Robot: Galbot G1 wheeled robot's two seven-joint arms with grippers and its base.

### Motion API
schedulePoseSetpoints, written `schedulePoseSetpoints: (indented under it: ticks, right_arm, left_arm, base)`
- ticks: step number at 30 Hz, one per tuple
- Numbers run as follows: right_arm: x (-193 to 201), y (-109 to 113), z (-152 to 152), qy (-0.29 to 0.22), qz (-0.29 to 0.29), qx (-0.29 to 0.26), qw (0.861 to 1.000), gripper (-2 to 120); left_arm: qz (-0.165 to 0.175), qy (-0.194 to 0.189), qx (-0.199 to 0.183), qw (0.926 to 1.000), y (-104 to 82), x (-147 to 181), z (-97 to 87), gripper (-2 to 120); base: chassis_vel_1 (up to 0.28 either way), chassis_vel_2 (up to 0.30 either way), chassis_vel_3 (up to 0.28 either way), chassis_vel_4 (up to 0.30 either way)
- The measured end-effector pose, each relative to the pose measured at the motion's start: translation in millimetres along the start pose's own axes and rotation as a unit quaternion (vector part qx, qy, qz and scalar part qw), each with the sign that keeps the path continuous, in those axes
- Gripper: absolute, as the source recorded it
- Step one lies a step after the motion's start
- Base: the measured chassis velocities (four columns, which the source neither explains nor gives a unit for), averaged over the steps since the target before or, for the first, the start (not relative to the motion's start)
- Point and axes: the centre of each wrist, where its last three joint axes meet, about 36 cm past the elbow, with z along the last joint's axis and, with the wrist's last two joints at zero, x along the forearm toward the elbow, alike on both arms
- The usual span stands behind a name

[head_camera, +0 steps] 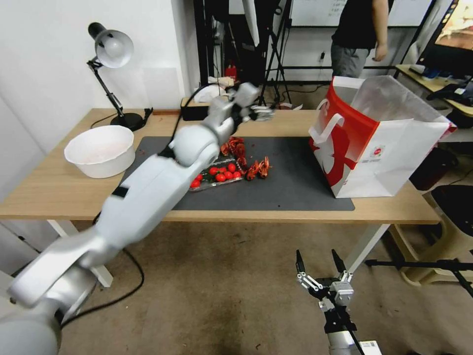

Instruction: Pick up the trash from the table and place it into the takeout bag.

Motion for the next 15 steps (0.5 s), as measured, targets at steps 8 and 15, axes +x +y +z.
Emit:
schedulePoseSetpoints:
  ticks: [8, 15]
  right_arm:
    - [-4, 4, -4, -0.008, -0.005, -0.003, 1.000, 100]
    - [-4, 7, -7, -0.013, -0.010, 0.001, 1.000, 100]
  left_arm:
    - [-0.072, -0.007, 0.031, 0.9969, 20.8, 79, 39.4, 100]
    - [-0.109, -0.013, 0.034, 0.9934, 26.2, 139, 53.7, 100]
  base:
    - [0.000, 0.000, 0.000, 0.000]
    - [0.000, 0.000, 0.000, 0.000]
